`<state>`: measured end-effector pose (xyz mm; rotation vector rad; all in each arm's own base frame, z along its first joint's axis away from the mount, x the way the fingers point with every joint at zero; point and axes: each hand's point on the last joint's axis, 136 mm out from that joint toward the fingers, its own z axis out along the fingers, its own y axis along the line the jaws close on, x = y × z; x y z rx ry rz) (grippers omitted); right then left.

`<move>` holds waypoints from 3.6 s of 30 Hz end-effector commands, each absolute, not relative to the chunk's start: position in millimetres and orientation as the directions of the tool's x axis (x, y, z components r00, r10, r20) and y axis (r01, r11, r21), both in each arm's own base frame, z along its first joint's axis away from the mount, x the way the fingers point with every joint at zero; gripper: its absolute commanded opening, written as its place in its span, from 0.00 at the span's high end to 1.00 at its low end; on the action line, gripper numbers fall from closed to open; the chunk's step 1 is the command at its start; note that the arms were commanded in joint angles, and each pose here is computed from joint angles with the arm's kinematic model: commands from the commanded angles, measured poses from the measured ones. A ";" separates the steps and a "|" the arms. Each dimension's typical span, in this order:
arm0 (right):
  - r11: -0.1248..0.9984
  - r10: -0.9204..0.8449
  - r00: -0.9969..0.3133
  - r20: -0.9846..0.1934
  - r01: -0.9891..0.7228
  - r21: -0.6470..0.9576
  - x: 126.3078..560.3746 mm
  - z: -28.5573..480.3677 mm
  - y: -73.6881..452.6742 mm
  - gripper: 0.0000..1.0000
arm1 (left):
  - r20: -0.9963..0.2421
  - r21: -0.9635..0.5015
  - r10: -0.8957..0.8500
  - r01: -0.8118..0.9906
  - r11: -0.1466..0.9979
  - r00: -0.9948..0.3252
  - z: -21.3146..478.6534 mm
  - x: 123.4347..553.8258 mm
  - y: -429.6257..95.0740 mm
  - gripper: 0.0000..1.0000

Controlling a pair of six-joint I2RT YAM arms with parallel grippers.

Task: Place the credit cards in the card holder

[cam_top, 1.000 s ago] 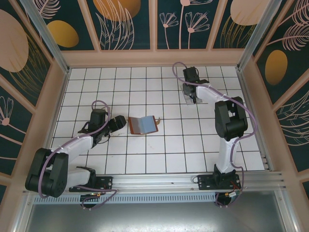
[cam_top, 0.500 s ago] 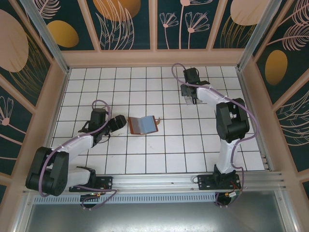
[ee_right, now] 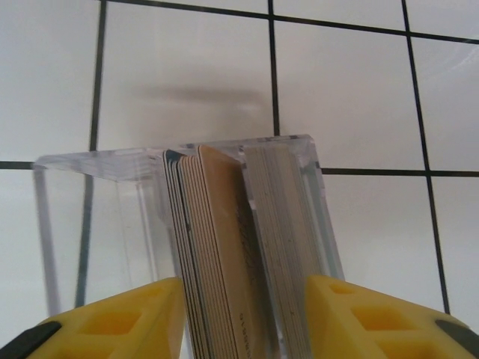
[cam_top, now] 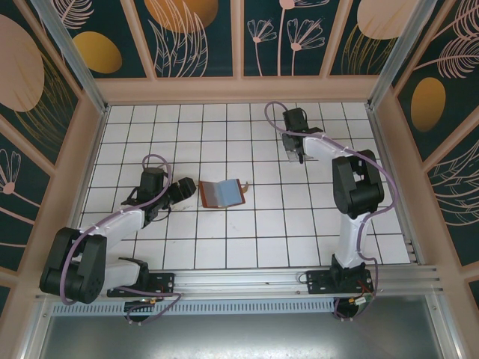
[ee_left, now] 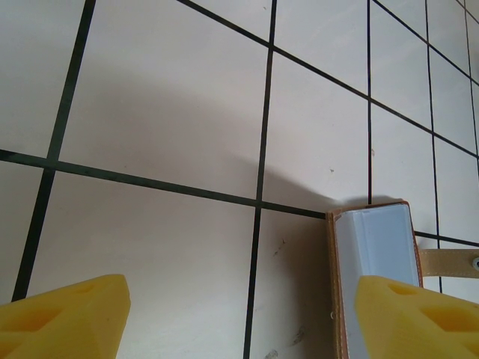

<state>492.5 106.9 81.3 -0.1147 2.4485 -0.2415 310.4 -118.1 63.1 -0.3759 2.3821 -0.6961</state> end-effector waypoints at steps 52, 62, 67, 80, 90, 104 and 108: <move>0.996 -0.076 -0.669 -0.739 -0.091 -0.020 456.7 160.5 144.7 1.00 | -0.471 -0.661 -0.366 0.046 0.749 -0.803 86.3 306.7 -159.7 0.21; 0.685 0.099 -0.737 -0.669 -0.438 0.583 351.9 168.7 265.9 1.00 | -0.439 -0.618 -0.323 0.021 0.786 -0.839 66.9 291.7 -162.5 0.27; 0.544 0.093 -0.815 -0.573 -0.440 0.714 307.9 149.5 289.3 1.00 | -0.422 -0.610 -0.288 0.034 0.792 -0.860 55.7 288.5 -171.9 0.52; 0.431 0.017 -0.904 -0.428 -0.380 0.819 264.1 103.0 323.6 1.00 | -0.375 -0.580 -0.277 -0.009 0.814 -0.885 27.9 298.4 -175.3 0.85; 0.442 -0.020 -0.939 -0.343 -0.316 0.840 271.7 69.7 336.4 1.00 | -0.343 -0.562 -0.261 -0.025 0.827 -0.902 15.6 299.1 -176.1 0.94; 0.535 0.019 -0.944 -0.328 -0.268 0.802 296.6 51.6 340.1 1.00 | -0.342 -0.547 -0.250 -0.025 0.837 -0.906 10.9 298.8 -174.7 0.97; 0.530 0.022 -0.953 -0.303 -0.246 0.811 296.7 43.8 341.9 1.00 | -0.338 -0.538 -0.247 -0.029 0.842 -0.908 7.8 298.0 -173.2 0.98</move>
